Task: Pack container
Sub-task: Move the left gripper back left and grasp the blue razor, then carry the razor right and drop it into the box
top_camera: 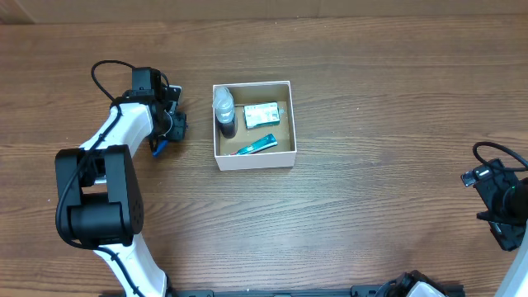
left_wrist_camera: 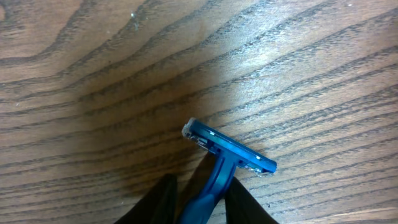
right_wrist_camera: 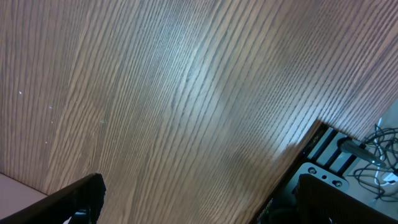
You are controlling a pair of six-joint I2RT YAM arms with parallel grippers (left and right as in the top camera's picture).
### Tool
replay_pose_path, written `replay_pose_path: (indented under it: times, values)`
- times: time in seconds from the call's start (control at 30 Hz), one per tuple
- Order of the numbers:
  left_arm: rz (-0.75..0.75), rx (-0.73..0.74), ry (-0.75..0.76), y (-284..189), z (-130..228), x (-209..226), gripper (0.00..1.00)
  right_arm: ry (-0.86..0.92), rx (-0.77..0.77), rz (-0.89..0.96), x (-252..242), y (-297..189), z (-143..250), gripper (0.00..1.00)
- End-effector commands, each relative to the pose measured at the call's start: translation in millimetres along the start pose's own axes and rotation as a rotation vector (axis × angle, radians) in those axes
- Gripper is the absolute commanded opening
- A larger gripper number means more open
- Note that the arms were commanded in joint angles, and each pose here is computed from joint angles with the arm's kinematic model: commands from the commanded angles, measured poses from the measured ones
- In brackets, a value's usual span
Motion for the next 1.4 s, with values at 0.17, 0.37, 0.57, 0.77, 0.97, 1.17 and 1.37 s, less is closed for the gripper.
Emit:
replay_pose_path:
  times: [0.17,0.37,0.57,0.77,0.97,1.17,1.37]
  values:
    - [0.051,0.063,-0.037,17,15,-10,0.20,0.003,-0.012,-0.008,1,-2,-2,1.00]
    - [0.050,0.063,-0.049,17,15,-10,0.16,0.003,-0.012,-0.008,1,-2,-2,1.00]
    - [0.066,0.049,-0.057,2,-1,-7,0.10,0.003,-0.012,-0.008,1,-2,-2,1.00]
    - [0.066,0.031,-0.056,-55,-42,5,0.04,0.003,-0.012,-0.008,1,-2,-2,1.00]
    - [0.149,-0.099,-0.044,-137,-91,3,0.09,0.003,-0.011,-0.008,1,-2,-2,1.00]
    - [0.298,-0.317,0.061,-242,-125,-23,0.09,0.003,-0.012,-0.008,1,-2,-2,1.00]
    - [0.407,-0.371,0.306,-291,-119,-78,0.10,0.003,-0.011,-0.008,1,-2,-2,1.00]
Point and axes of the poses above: each gripper's point midway between its finger pads, its own y axis out along the fingers, its own x axis along the line the jaws close on, z = x × y, the point moved 4 cm from there along -y, back along the fingers, and after that the axes turned 13 degrees about y, right-handed, at the moved point
